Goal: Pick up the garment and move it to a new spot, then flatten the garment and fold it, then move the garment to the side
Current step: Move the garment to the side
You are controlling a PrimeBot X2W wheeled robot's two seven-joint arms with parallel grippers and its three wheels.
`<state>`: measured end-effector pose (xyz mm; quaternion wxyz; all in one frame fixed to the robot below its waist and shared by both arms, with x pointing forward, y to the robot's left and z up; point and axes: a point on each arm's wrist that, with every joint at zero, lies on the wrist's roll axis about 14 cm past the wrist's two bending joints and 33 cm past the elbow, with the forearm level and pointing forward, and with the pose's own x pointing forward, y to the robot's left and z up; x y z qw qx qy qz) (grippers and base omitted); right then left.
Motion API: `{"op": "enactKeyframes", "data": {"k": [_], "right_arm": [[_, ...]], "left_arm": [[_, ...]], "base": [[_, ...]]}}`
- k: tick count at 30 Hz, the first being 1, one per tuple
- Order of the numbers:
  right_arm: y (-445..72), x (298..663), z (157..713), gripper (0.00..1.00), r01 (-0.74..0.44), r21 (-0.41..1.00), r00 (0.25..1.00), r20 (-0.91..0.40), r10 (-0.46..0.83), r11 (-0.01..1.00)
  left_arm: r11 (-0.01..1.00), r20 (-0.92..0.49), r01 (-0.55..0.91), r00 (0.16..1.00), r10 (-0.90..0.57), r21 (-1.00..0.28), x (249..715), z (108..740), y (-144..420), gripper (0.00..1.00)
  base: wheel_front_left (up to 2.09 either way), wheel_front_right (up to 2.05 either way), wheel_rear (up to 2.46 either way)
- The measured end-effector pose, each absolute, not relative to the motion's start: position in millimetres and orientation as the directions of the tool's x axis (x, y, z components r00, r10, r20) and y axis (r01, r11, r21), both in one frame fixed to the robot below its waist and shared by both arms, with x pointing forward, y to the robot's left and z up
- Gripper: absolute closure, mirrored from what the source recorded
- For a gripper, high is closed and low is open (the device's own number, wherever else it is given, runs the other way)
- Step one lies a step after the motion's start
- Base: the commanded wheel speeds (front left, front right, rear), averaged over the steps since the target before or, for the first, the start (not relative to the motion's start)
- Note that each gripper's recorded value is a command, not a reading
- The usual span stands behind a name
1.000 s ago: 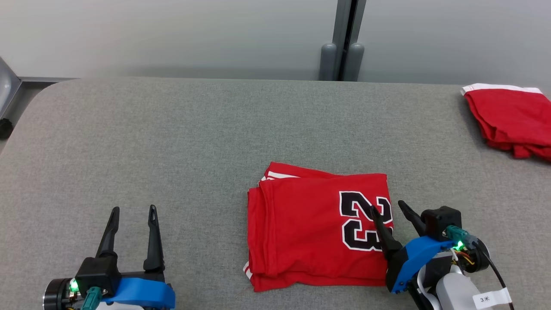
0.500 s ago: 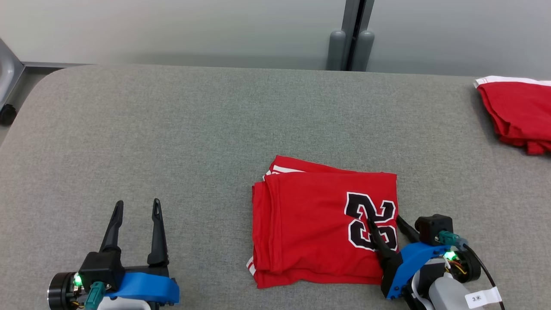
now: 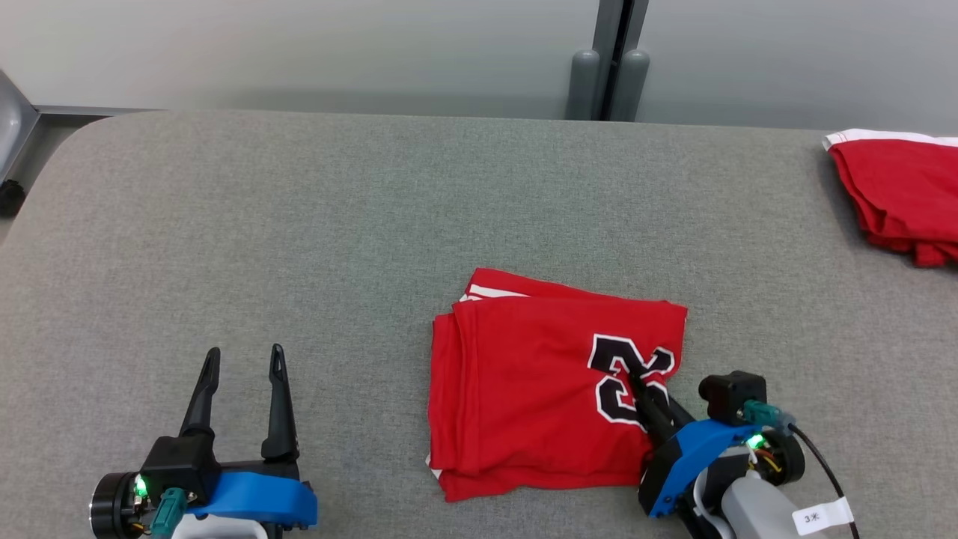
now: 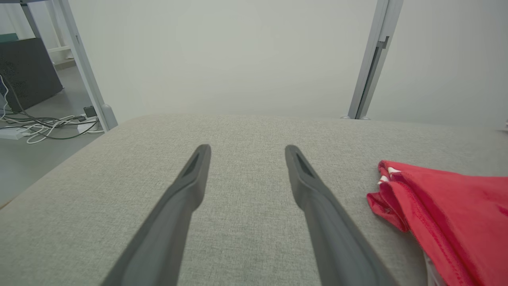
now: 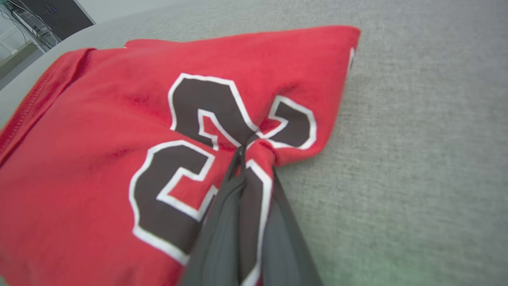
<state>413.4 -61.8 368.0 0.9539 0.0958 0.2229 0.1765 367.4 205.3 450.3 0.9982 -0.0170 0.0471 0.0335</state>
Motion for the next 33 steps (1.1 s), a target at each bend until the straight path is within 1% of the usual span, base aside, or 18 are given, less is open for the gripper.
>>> {"op": "enactKeyframes", "data": {"k": [3, 9, 14, 20, 26, 30, 33], "right_arm": [[-70, 422, 373, 1.00, -0.287, 0.237, 0.855, -0.374, 0.360, 0.928], [-105, 437, 381, 1.00, -0.251, 0.168, 0.891, -0.345, 0.295, 0.953], [-149, 439, 384, 1.00, -0.176, 0.117, 0.920, -0.332, 0.206, 0.977], [-214, 429, 385, 1.00, -0.037, 0.062, 0.941, -0.333, 0.055, 0.997], [-274, 404, 386, 1.00, 0.113, 0.017, 0.935, -0.341, -0.100, 0.993], [-289, 392, 385, 1.00, 0.160, 0.007, 0.927, -0.345, -0.147, 0.987], [-287, 398, 390, 1.00, 0.145, -0.003, 0.936, -0.324, -0.138, 0.989]], "left_arm": [[0.998, -0.095, -0.059, 0.994, 0.056, -0.035, 369, 450, 203, 0.00], [0.999, -0.079, -0.013, 0.997, 0.009, -0.044, 385, 453, 190, 0.00], [0.997, -0.078, 0.058, 0.995, -0.062, -0.056, 404, 449, 167, 0.00], [0.981, -0.089, 0.180, 0.978, -0.186, -0.073, 433, 435, 125, 0.00], [0.949, -0.073, 0.304, 0.948, -0.310, -0.082, 457, 430, 83, 0.00], [0.936, -0.063, 0.343, 0.935, -0.348, -0.081, 466, 429, 69, 0.00], [0.934, -0.063, 0.347, 0.934, -0.352, -0.079, 469, 427, 68, 0.00]], "base": [[0.00, 0.00, 0.00], [0.00, 0.00, 0.00], [0.00, 0.00, 0.00], [0.00, 0.00, 0.00], [0.00, 0.00, 0.00], [0.00, 0.00, 0.00], [0.00, 0.00, 0.00]]}}
